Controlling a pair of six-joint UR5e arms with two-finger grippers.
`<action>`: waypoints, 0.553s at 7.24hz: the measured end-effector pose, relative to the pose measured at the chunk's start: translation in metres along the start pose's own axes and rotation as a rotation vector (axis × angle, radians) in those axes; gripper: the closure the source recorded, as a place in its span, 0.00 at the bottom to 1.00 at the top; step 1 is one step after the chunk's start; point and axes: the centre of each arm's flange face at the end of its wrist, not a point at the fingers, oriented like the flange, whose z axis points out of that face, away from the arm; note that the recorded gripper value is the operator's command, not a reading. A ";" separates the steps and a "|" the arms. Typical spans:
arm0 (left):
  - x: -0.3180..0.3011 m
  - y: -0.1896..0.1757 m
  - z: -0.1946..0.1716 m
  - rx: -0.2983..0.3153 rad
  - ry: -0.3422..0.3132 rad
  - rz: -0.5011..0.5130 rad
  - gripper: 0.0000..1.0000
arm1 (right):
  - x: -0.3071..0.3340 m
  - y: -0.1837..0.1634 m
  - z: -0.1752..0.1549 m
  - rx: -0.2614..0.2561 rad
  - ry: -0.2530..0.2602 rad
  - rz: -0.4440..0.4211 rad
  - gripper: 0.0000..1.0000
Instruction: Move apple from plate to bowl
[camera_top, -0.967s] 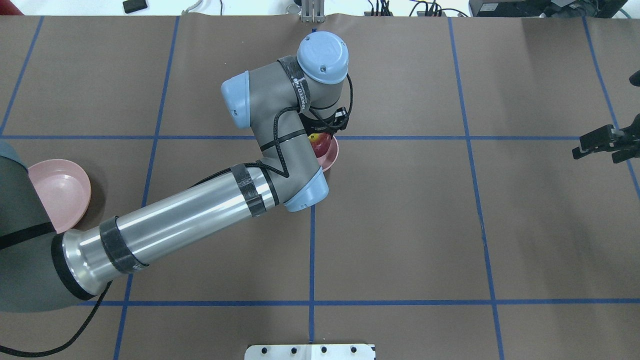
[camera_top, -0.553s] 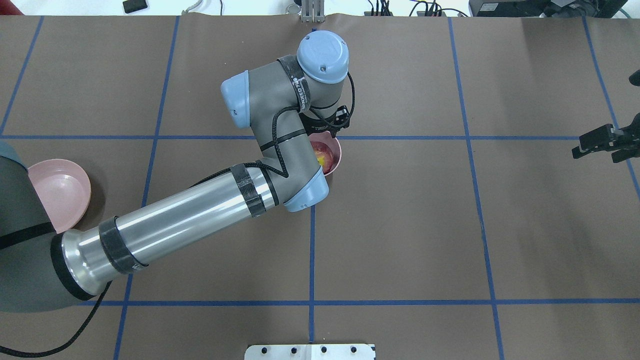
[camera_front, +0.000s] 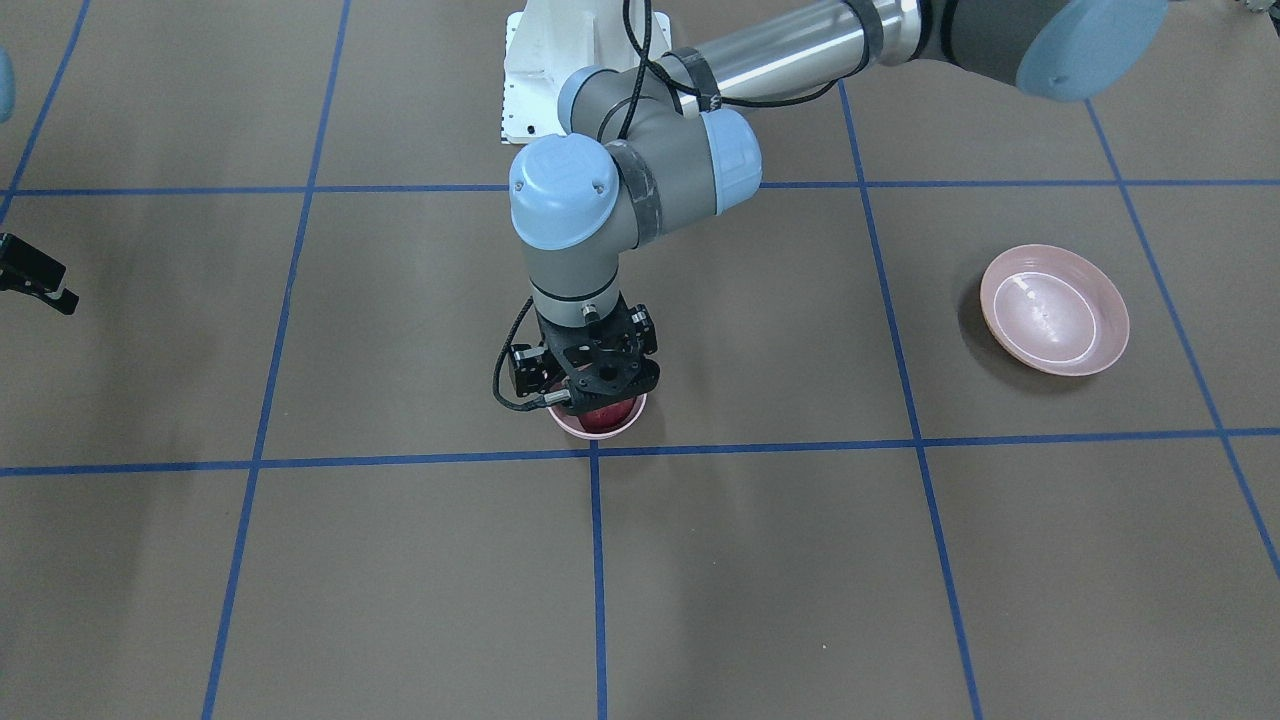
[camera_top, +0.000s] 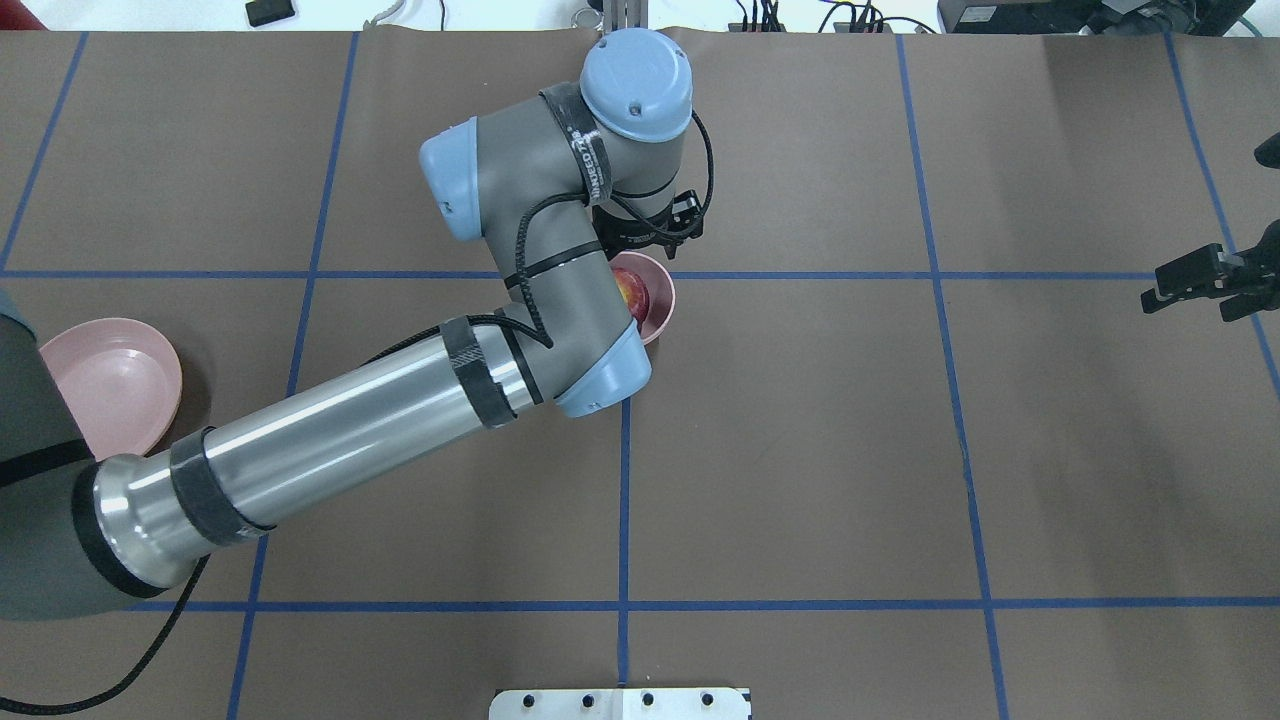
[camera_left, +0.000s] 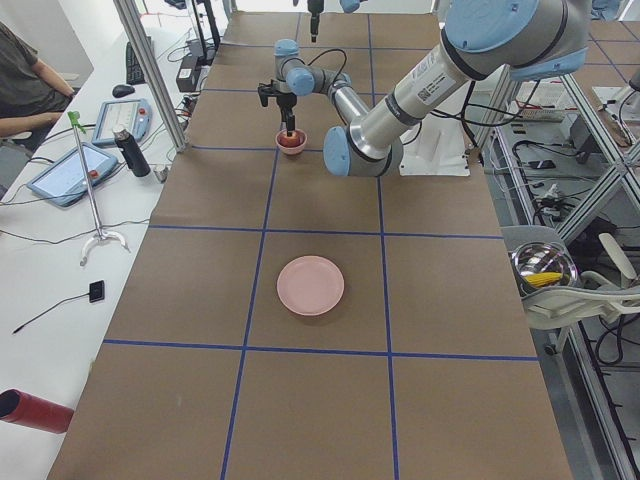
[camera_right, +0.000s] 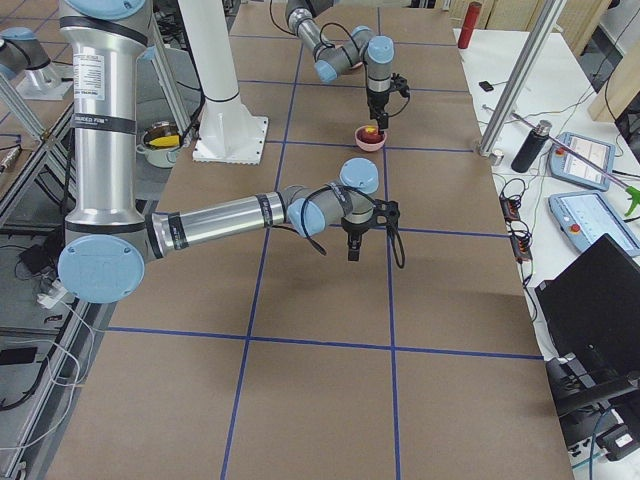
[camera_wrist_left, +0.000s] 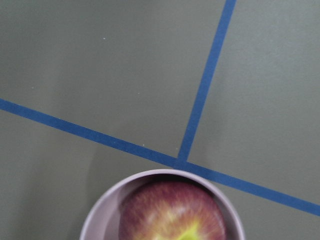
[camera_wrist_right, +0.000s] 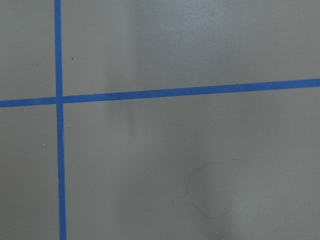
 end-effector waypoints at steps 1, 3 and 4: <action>-0.043 -0.002 -0.018 0.010 -0.010 0.047 0.02 | 0.001 -0.001 0.001 0.000 0.002 0.002 0.00; -0.175 -0.006 -0.055 0.042 -0.026 0.200 0.02 | 0.007 -0.004 -0.002 0.011 0.009 0.007 0.00; -0.238 -0.017 -0.071 0.055 -0.035 0.263 0.02 | 0.014 -0.009 -0.006 0.023 0.012 0.017 0.00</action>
